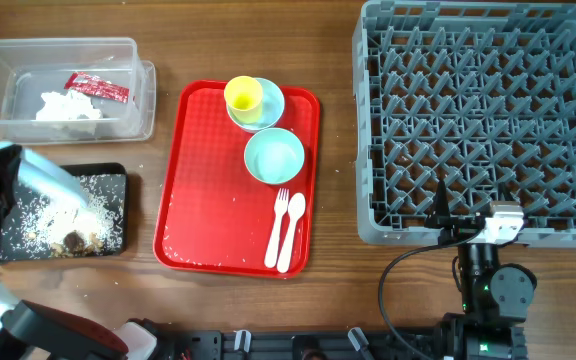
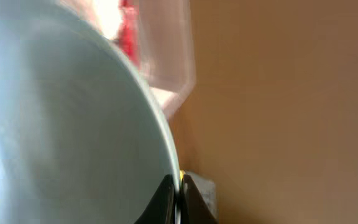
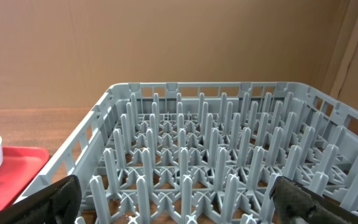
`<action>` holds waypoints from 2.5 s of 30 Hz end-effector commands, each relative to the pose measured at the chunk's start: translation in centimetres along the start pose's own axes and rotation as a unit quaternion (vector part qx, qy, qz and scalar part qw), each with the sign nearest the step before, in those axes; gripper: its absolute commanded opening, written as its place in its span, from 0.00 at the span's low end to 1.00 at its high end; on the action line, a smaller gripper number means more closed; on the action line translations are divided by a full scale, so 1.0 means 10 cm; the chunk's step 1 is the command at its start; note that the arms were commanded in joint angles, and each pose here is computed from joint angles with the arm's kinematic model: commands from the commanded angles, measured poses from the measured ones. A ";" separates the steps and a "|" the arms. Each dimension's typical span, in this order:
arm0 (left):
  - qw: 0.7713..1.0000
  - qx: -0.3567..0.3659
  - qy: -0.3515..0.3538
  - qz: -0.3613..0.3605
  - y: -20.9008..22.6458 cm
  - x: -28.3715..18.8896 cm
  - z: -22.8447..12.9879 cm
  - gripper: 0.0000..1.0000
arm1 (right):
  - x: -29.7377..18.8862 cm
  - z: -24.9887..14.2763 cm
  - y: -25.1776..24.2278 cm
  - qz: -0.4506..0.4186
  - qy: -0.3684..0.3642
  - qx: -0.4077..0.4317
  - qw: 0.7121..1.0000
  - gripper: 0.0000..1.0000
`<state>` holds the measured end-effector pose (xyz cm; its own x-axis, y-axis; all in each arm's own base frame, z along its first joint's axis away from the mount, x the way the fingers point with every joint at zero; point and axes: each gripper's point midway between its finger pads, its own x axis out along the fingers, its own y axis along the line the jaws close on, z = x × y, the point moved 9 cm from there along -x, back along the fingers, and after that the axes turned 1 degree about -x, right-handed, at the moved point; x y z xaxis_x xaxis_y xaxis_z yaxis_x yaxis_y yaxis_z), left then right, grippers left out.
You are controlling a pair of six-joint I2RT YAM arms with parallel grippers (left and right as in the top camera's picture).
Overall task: Sort waste into correct bins and load items into the dishwasher rack
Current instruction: 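Tilt the plate to dump rice and scraps onto the black tray, then carry the emptied plate back and set it on the red tray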
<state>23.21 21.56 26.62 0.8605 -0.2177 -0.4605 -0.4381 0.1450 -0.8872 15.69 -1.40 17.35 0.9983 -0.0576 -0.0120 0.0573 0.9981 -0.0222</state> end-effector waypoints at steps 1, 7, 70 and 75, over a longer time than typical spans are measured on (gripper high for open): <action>0.999 -0.013 0.019 -0.022 0.01 -0.02 -0.01 0.04 | 0.00 0.00 -0.02 -0.009 -0.002 -0.007 1.000 1.00; 0.997 -0.028 0.042 -0.064 0.07 -0.03 -0.01 0.04 | 0.00 0.00 -0.02 -0.009 -0.002 -0.007 1.000 1.00; 0.847 0.308 0.227 0.369 0.09 1.54 -3.13 0.59 | 0.00 0.00 -0.02 -0.009 -0.002 -0.007 1.000 1.00; 0.877 0.291 0.189 0.333 -0.27 1.35 -2.82 0.61 | 0.00 0.00 -0.02 -0.009 -0.002 -0.008 1.000 1.00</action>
<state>27.94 -11.12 17.66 0.1351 -0.1806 -0.9742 -0.5005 0.8362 -0.2244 15.69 -1.40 17.35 0.9983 -0.0576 -0.0120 0.0573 0.9981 -0.0222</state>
